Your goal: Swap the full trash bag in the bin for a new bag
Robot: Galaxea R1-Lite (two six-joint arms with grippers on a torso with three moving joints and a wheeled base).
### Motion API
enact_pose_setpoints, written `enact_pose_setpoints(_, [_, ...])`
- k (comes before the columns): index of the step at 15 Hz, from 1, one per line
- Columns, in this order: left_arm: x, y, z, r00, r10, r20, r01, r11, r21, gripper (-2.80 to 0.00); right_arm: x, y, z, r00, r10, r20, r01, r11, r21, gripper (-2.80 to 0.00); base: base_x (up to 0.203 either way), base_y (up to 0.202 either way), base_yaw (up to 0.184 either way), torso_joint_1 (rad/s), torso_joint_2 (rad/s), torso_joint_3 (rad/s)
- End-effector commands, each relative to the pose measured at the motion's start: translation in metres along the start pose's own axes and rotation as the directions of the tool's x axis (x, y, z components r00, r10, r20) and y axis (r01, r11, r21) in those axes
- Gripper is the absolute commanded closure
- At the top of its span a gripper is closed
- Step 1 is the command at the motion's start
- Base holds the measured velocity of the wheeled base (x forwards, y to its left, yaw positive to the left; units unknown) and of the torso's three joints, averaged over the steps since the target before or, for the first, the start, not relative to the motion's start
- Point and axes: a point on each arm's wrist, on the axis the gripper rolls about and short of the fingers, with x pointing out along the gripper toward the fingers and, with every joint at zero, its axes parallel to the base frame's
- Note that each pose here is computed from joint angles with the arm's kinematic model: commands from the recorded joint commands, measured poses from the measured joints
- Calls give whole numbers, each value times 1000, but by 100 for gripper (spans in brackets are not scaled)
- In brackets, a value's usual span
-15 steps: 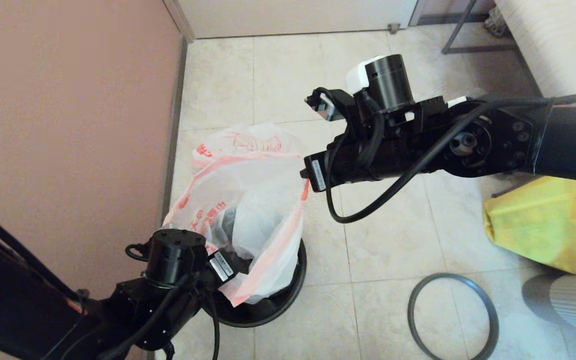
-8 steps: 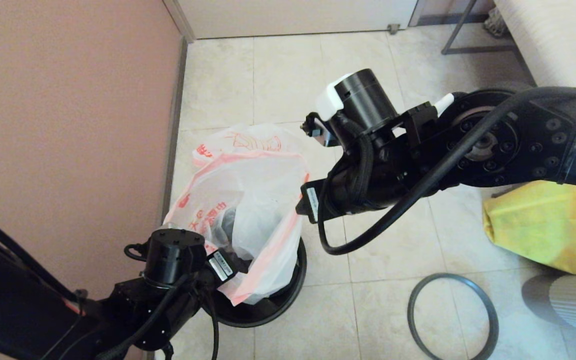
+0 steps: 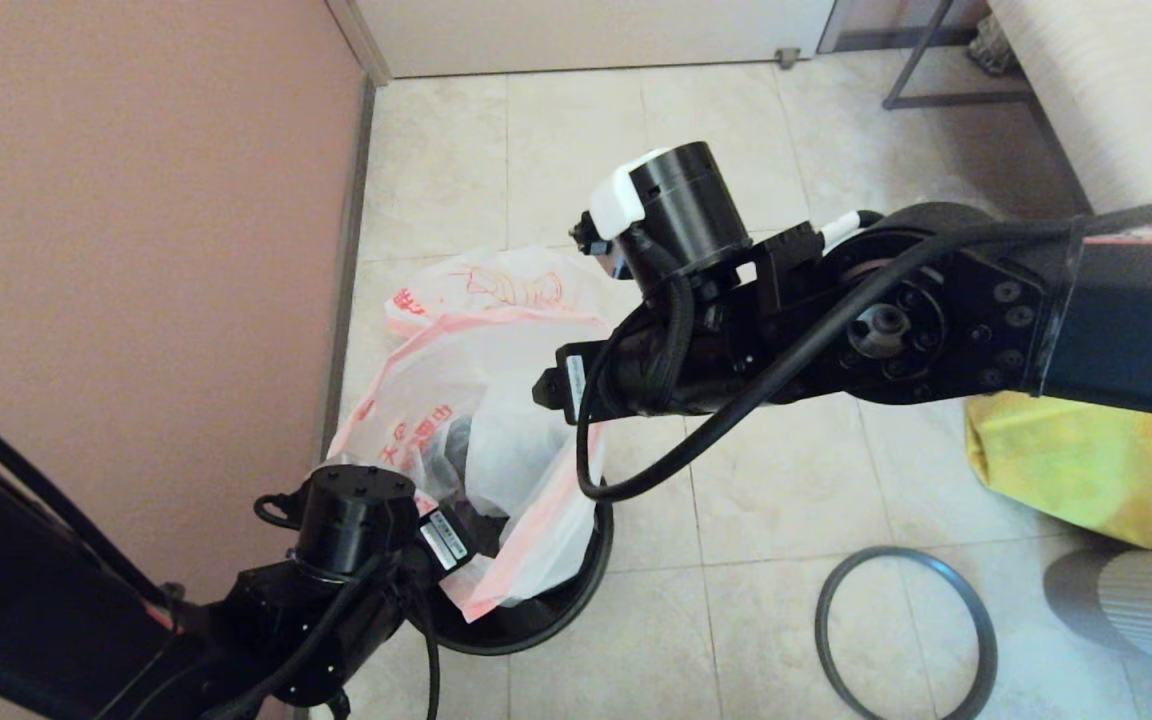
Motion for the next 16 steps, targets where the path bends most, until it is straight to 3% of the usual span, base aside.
enact_pose_setpoints(1, [1, 0, -1, 1000, 4, 0, -4, 1000, -4, 0, 17, 0, -11, 999, -20, -50, 20, 1000, -5, -280, 0, 0, 0, 0, 0, 0])
enact_pose_setpoints(4, [-2, 1, 1, 1000, 0, 9, 0, 1000, -9, 0, 28, 9, -25, 995, -21, -99, 23, 1000, 21, -280, 0, 0, 0, 0, 0, 0])
enact_pose_setpoints(5, [-4, 1, 2, 1000, -1, 13, 1, 1000, -11, 0, 30, 9, -27, 993, -26, -111, 28, 999, 22, 0, 0, 0, 0, 0, 0, 0])
enact_pose_setpoints(7, [-5, 1, 3, 1000, -1, 15, 1, 1000, -11, 0, 33, 9, -29, 992, -31, -123, 33, 999, 20, 0, 0, 0, 0, 0, 0, 0])
enact_pose_setpoints(9, [-6, 2, 3, 1000, -2, 18, 2, 1000, -11, 0, 40, 8, -41, 979, -61, -194, 61, 998, -4, 0, 0, 0, 0, 0, 0, 0])
enact_pose_setpoints(12, [-12, 4, 4, 1000, -6, 16, 6, 1000, 6, 0, 43, 14, -51, 969, -65, -238, 73, 997, 24, 0, 0, 0, 0, 0, 0, 0])
enact_pose_setpoints(16, [-37, 31, -14, 998, 35, -50, -26, 984, 178, 0, 38, 22, -86, 919, -102, -380, 122, 992, 28, 0, 0, 0, 0, 0, 0, 0])
